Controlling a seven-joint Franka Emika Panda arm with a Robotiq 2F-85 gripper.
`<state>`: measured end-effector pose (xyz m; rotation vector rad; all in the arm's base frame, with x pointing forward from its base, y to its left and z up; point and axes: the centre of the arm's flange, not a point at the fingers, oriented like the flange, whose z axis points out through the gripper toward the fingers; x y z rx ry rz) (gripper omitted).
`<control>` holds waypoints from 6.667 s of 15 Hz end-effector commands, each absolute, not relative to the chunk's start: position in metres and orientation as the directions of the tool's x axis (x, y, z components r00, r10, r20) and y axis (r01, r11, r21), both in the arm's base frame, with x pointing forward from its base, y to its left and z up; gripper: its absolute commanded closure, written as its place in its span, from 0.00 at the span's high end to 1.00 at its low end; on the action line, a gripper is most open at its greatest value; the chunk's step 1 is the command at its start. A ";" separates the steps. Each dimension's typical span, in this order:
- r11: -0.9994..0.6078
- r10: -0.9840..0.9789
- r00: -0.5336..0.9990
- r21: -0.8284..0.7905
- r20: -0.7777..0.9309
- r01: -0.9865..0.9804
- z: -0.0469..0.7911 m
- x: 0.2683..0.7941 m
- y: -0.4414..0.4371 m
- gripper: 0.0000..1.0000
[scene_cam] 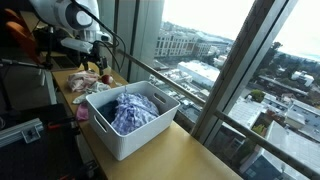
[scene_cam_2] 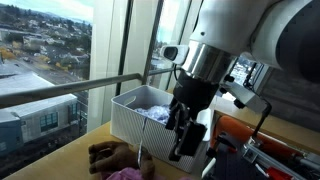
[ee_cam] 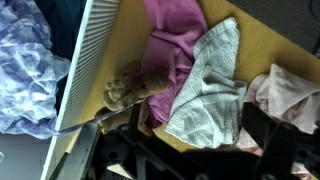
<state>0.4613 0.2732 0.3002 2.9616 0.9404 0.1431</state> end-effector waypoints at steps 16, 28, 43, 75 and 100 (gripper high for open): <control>-0.850 0.527 0.847 0.047 0.078 0.525 0.180 0.554 0.234 1.00; -0.883 0.468 0.883 -0.013 0.019 0.469 0.143 0.575 0.212 1.00; -0.829 0.560 0.822 -0.052 -0.104 0.557 0.177 0.512 0.257 0.16; -0.964 0.249 0.962 0.130 0.113 0.234 0.417 0.620 0.009 0.92; -0.218 0.953 0.254 0.208 -0.163 0.954 0.334 0.511 0.255 1.00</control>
